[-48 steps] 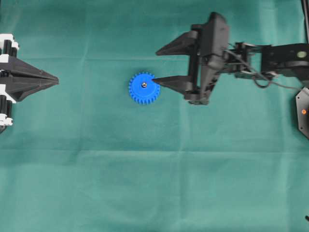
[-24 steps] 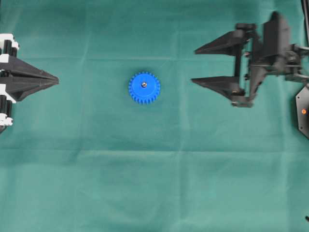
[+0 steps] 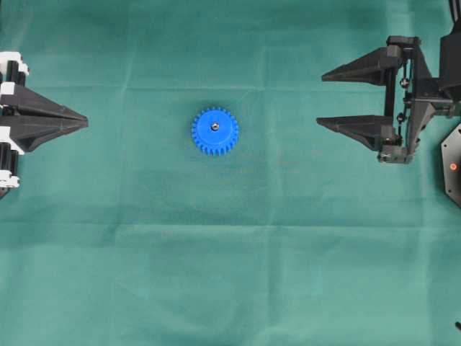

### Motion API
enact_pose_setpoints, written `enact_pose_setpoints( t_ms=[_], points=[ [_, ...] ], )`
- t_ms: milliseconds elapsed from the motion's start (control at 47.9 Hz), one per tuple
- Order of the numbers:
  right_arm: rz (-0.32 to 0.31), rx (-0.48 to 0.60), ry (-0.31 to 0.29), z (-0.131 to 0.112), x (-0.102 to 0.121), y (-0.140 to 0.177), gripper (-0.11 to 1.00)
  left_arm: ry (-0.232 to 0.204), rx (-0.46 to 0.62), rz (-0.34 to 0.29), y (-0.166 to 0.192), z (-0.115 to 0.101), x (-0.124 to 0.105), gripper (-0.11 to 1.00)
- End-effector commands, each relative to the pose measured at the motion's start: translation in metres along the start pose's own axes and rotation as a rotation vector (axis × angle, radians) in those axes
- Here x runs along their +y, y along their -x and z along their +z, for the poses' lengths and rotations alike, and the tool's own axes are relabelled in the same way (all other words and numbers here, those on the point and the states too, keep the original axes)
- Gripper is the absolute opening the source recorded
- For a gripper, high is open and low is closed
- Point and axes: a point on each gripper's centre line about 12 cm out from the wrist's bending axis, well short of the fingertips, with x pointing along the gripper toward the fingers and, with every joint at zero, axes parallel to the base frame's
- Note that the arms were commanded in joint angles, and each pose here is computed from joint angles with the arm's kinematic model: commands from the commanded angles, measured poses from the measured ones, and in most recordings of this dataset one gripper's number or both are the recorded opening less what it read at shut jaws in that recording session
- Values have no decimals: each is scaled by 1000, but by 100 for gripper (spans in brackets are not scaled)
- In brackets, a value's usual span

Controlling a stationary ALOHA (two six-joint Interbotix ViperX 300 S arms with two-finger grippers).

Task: Insert the shaft placed at a random location into the center hole of the medium gear at another random location.

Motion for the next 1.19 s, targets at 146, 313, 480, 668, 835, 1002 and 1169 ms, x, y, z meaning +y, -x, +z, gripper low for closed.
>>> enact_pose_setpoints(
  t_ms=[146,313,480,668,835,1002,1169],
  points=[
    [-3,-14,7,5,-1,0,84,0,-17,1,-2,7,0,0],
    [-2,-14,6,5,0,0,84,-1,-5,1,-2,6,0,0],
    [-2,-12,7,5,0,-1,84,-1,-3,1,-2,6,0,0],
    [-2,-11,7,5,0,-1,84,-1,-3,1,-2,6,0,0],
    [-2,-12,6,5,0,-1,84,-1,-5,1,-2,6,0,0],
    [-2,-12,6,5,0,-1,84,-1,-6,1,-1,6,0,0],
    [-2,-12,6,5,0,-1,84,-3,-6,1,-1,6,0,0]
  ],
)
